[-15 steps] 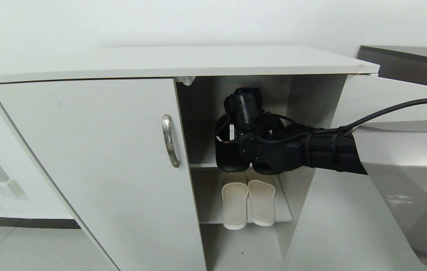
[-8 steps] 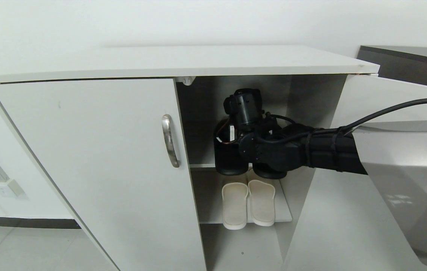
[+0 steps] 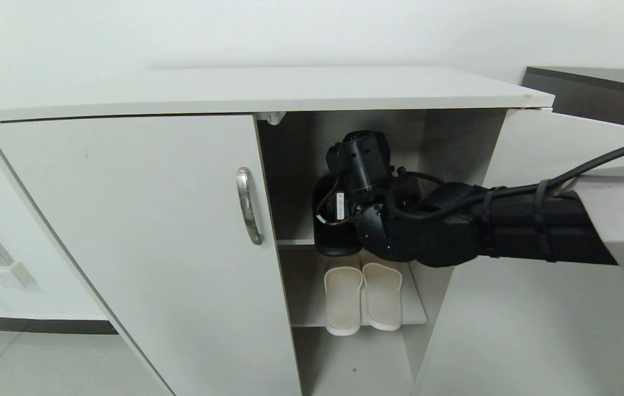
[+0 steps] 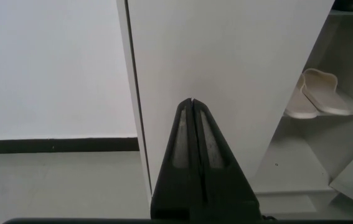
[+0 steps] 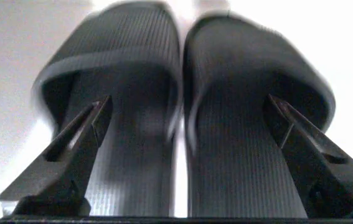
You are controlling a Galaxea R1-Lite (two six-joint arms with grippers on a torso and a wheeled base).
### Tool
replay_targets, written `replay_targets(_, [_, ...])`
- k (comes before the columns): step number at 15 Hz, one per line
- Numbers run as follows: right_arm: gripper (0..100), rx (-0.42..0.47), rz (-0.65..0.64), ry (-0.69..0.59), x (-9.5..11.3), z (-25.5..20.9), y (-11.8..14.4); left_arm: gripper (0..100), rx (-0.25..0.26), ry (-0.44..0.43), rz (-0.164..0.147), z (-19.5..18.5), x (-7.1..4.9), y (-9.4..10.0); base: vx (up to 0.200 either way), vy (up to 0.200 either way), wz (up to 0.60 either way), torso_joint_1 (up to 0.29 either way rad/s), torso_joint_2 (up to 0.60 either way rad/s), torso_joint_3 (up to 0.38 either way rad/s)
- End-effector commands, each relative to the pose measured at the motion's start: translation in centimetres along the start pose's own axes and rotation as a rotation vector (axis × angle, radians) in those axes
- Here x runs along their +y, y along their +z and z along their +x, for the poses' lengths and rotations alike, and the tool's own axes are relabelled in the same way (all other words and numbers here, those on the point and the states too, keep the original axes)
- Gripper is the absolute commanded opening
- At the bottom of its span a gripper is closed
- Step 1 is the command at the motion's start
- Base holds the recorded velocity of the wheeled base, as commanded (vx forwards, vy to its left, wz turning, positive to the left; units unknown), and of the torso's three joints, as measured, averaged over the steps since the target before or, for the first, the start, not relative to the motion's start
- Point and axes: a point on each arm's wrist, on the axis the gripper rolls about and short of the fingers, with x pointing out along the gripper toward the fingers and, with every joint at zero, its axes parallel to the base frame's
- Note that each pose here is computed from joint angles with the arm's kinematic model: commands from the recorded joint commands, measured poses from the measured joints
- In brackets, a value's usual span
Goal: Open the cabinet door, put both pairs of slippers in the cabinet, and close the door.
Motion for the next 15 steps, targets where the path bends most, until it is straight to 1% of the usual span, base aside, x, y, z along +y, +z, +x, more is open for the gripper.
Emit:
replay_targets(1, [100, 0.007, 0.016, 0.053, -0.8, -4.3, 0.5, 0, 0.0, 0.001, 0.0, 0.0, 0.0, 0.0, 0.0, 0.0, 0.0, 0.0, 0.0, 0.0])
replay_targets(3, [100, 0.026, 0.015, 0.117, -1.3, -8.2, -0.2, 0, 0.0, -0.001, -0.003, 0.0, 0.0, 0.0, 0.0, 0.0, 0.0, 0.0, 0.0, 0.0])
replay_targets(6, [100, 0.018, 0.015, 0.194, -2.7, -12.2, -1.0, 0, 0.0, -0.001, -0.003, 0.0, 0.0, 0.0, 0.0, 0.0, 0.0, 0.0, 0.0, 0.0])
replay_targets(10, [100, 0.031, 0.004, 0.278, -5.0, -14.5, -3.7, 0, 0.0, -0.001, -0.003, 0.0, 0.0, 0.0, 0.0, 0.0, 0.0, 0.0, 0.0, 0.0])
replay_targets(11, [0, 0.035, 0.006, 0.301, -5.4, -14.7, -4.2, 0, 0.0, -0.001, -0.003, 0.0, 0.0, 0.0, 0.0, 0.0, 0.0, 0.0, 0.0, 0.0])
replay_targets(12, [0, 0.053, 0.002, 0.341, -5.9, -14.8, -5.1, 0, 0.001, -0.002, -0.003, 0.0, 0.0, 0.0, 0.0, 0.0, 0.0, 0.0, 0.0, 0.0])
replay_targets(15, [0, 0.054, -0.015, 0.359, -5.9, -14.7, -5.4, 0, 0.0, -0.002, -0.003, 0.0, 0.0, 0.0, 0.0, 0.0, 0.0, 0.0, 0.0, 0.0])
